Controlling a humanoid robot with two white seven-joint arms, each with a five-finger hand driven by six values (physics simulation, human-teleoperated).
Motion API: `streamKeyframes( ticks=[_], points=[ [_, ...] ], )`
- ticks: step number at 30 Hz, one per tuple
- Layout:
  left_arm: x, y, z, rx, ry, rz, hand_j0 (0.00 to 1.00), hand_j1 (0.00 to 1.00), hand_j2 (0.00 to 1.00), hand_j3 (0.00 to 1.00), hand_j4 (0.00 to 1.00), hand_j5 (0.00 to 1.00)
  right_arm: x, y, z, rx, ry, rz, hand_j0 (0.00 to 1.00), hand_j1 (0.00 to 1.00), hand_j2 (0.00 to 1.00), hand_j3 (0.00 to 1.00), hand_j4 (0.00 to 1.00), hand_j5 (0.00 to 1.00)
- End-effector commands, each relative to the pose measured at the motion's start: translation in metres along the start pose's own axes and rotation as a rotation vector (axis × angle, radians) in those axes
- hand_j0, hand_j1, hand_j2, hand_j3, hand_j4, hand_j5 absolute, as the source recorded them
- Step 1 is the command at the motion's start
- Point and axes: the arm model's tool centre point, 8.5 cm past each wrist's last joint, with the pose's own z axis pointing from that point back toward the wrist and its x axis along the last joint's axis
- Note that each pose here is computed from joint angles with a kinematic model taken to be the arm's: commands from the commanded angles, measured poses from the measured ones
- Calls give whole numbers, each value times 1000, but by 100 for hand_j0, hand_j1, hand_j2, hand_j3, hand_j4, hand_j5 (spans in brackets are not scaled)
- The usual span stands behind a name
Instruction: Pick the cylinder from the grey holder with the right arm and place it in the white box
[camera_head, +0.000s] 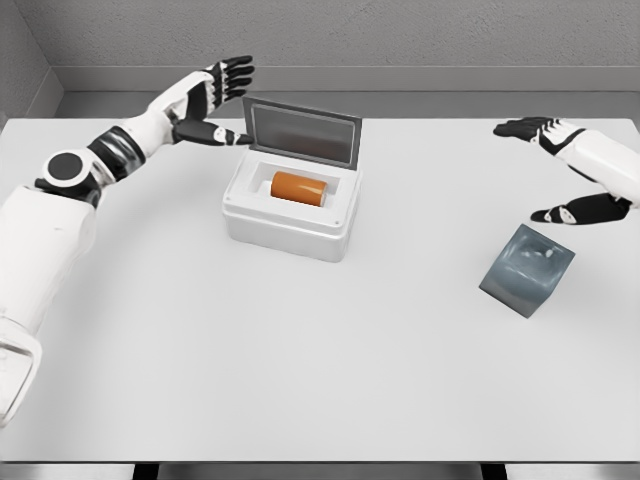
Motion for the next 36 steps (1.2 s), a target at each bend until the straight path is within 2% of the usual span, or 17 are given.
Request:
streamKeyframes(
  ticks=[1,9,15,19,22,25,31,33,36],
  points=[
    [1,-4,-4,-6,-8,9,100,100,100,100,100,100,0,-6,4,-38,4,-6,100,100,100,100,100,100],
    [-1,-14,-7,-23,-19,13,100,100,100,100,100,100,0,-5,4,-42,3,-6,100,100,100,100,100,100],
    [6,-25,-7,-56,-57,-3,100,100,100,100,100,100,2,-3,3,-47,-3,-12,100,100,100,100,100,100],
    [8,-17,7,-54,-63,-29,100,100,100,100,100,100,2,-4,2,-46,-4,-12,100,100,100,100,100,100],
    [12,-2,22,-37,-59,-56,100,100,100,100,100,100,2,-3,2,-46,-4,-13,100,100,100,100,100,100],
    [12,0,32,-42,-60,-73,100,100,100,100,100,100,2,-3,2,-46,-4,-13,100,100,100,100,100,100],
    [16,-20,35,-93,-98,-88,100,100,100,100,100,100,2,-3,3,-47,-3,-12,100,100,100,100,100,100],
    [19,-18,40,-96,-100,-103,100,100,100,100,100,100,2,-3,2,-45,-3,-12,100,100,100,100,100,100],
    [22,-25,43,-115,-113,-111,100,100,100,100,100,100,2,-3,2,-46,-5,-14,100,100,100,100,100,100]
  ],
)
